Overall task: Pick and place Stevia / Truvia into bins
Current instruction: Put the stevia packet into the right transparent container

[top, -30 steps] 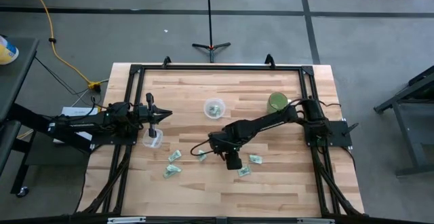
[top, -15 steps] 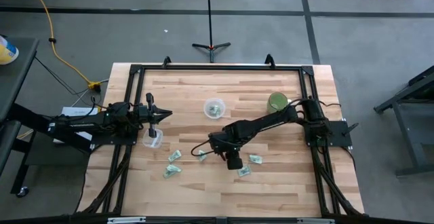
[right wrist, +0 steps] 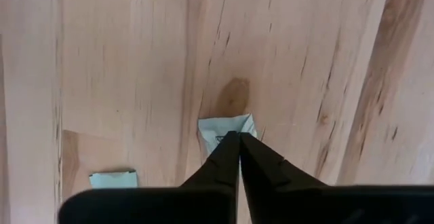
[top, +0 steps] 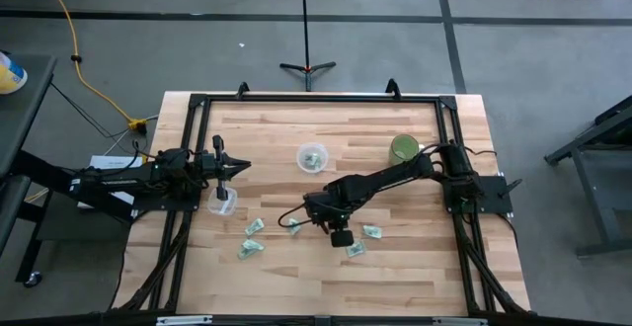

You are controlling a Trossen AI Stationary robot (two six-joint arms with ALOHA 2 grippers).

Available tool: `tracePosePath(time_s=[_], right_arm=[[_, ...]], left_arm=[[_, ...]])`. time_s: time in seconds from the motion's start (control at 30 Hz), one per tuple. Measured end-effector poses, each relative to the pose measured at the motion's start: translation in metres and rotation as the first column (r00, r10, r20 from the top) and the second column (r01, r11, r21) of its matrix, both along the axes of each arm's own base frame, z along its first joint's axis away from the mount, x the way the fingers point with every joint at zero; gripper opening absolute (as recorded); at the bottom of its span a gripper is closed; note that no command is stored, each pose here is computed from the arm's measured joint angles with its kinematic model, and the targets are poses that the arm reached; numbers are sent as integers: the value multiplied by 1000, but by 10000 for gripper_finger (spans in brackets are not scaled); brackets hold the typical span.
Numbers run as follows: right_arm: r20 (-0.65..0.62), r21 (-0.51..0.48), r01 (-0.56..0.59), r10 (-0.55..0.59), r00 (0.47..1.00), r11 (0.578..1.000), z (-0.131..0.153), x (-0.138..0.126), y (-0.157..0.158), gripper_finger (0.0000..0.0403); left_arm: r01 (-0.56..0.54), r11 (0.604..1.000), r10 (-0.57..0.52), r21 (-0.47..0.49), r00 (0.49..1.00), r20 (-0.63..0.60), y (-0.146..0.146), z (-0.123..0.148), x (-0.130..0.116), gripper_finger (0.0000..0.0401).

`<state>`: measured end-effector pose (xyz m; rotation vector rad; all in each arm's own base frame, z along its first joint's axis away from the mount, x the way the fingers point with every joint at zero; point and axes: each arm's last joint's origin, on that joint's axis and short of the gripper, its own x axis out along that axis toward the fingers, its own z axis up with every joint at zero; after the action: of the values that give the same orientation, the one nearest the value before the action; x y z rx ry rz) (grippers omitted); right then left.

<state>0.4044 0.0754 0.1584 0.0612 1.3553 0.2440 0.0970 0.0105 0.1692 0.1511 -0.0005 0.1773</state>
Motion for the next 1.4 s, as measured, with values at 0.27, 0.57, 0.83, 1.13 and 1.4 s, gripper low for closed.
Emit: tracePosePath(time_s=[0.27, 0.57, 0.83, 1.13, 1.4], right_arm=[[96, -108, -84, 95, 991, 991, 13, 11, -7, 2], [168, -303, -65, 120, 978, 951, 53, 30, -51, 1], [246, -334, 30, 57, 968, 942, 68, 38, -117, 0], [264, -228, 130, -68, 962, 965, 66, 31, -166, 6], [259, -217, 139, -80, 963, 966, 65, 31, -163, 87]], left_arm=[[0, 1000, 0, 0, 1000, 0, 0, 0, 0, 60], [0, 1000, 0, 0, 1000, 0, 0, 0, 0, 60], [0, 1000, 0, 0, 1000, 0, 0, 0, 0, 60], [0, 1000, 0, 0, 1000, 0, 0, 0, 0, 60], [0, 1000, 0, 0, 1000, 0, 0, 0, 0, 60]])
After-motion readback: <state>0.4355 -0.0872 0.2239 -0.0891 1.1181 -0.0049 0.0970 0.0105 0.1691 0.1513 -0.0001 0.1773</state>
